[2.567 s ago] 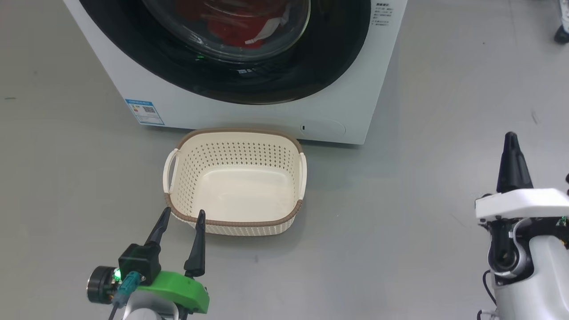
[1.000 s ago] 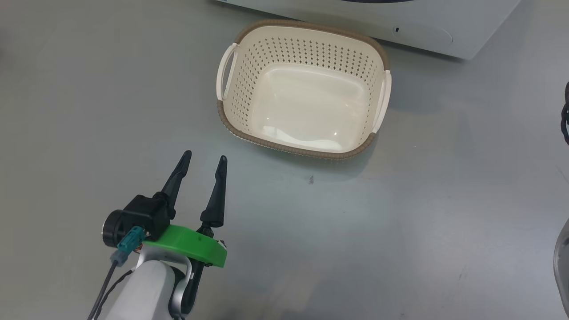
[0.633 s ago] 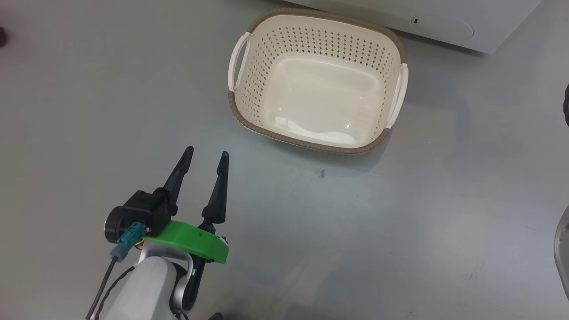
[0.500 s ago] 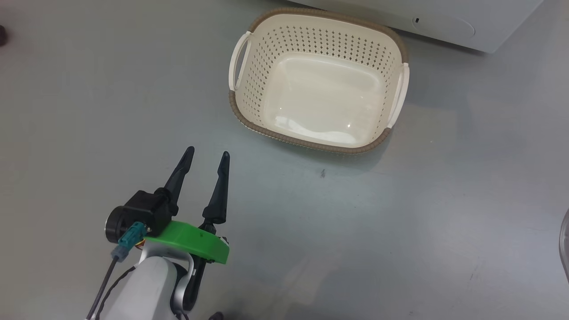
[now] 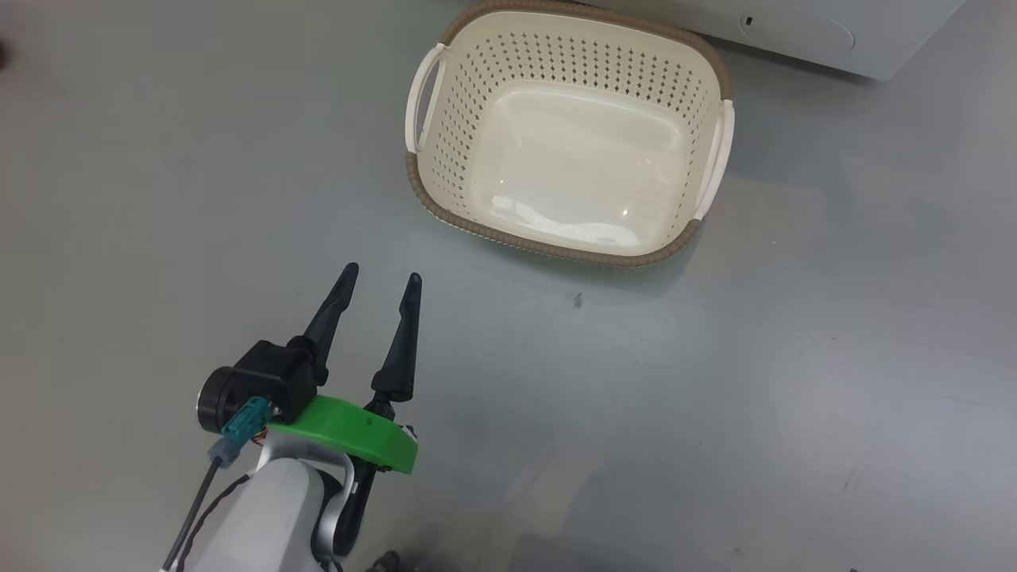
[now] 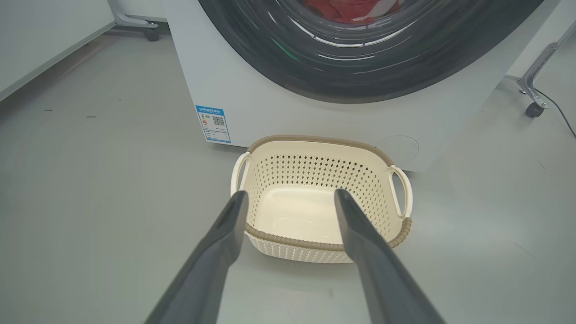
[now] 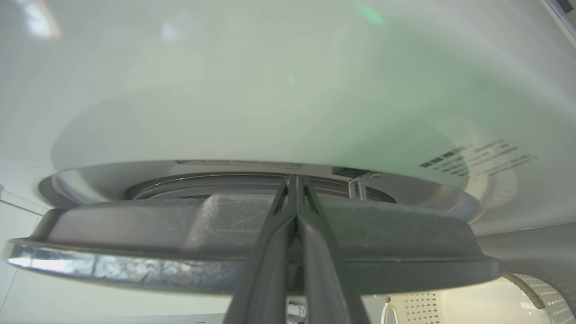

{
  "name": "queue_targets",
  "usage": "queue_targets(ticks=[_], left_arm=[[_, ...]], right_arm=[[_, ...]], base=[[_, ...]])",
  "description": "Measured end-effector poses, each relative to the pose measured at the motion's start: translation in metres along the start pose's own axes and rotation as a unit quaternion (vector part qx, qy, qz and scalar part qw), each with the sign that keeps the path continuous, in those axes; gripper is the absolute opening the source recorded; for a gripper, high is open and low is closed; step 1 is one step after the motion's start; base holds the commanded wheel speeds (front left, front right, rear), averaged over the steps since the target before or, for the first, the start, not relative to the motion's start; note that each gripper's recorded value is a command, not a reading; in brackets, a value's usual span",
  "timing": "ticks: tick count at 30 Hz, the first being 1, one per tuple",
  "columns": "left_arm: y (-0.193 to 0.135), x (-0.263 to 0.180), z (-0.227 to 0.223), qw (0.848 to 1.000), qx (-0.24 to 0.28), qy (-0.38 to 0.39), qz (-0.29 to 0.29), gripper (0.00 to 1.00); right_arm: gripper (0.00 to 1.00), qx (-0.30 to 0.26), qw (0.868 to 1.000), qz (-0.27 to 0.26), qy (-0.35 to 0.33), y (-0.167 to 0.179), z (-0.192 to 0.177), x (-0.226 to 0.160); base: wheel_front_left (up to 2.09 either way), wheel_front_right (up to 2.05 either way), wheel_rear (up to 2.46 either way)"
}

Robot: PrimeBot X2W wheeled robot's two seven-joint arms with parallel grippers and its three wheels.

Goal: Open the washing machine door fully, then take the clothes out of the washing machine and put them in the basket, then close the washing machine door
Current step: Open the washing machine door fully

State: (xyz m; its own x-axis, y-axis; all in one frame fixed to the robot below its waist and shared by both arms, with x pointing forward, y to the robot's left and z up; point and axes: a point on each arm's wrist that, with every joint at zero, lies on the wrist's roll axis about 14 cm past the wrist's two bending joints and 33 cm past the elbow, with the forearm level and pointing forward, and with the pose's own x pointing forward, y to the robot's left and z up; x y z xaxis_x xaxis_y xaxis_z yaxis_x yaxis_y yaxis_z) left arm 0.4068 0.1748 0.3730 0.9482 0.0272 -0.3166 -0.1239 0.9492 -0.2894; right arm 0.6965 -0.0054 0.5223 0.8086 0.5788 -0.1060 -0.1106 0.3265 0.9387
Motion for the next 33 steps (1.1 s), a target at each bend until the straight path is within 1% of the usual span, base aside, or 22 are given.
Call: queue_targets(ticks=[9, 17, 21, 25, 28, 33], left_arm=[[-0.0017, 0.0029, 0.0012, 1.0, 0.001, -0.002, -0.003, 1.0], [-0.0018, 0.0032, 0.0018, 1.0, 0.0, -0.003, -0.004, 1.0], [-0.0017, 0.0033, 0.002, 1.0, 0.001, -0.003, -0.003, 1.0], [-0.0021, 0.0032, 0.0018, 1.0, 0.001, -0.002, -0.004, 1.0], [-0.0025, 0.003, 0.0016, 1.0, 0.001, -0.002, -0.004, 1.0], [-0.0028, 0.0026, 0.0017, 1.0, 0.001, -0.002, -0.005, 1.0]], right_arm=[[0.0, 0.013, 0.999, -0.007, 0.032, -0.0056, -0.0038, 0.0007], [0.0, 0.049, 0.998, -0.001, 0.045, -0.0058, -0.0029, -0.0002], [0.0, 0.074, 0.996, 0.009, 0.049, -0.0046, -0.0018, -0.0008], [0.0, 0.084, 0.995, 0.016, 0.058, 0.0, -0.0015, 0.0001], [0.0, 0.102, 0.992, 0.027, 0.066, 0.0036, -0.0025, 0.0003], [0.0, 0.1, 0.992, 0.025, 0.078, 0.004, -0.0068, 0.0012]], base=[[0.0, 0.0, 0.0], [0.0, 0.0, 0.0], [0.0, 0.0, 0.0], [0.0, 0.0, 0.0], [0.0, 0.0, 0.0], [0.0, 0.0, 0.0]])
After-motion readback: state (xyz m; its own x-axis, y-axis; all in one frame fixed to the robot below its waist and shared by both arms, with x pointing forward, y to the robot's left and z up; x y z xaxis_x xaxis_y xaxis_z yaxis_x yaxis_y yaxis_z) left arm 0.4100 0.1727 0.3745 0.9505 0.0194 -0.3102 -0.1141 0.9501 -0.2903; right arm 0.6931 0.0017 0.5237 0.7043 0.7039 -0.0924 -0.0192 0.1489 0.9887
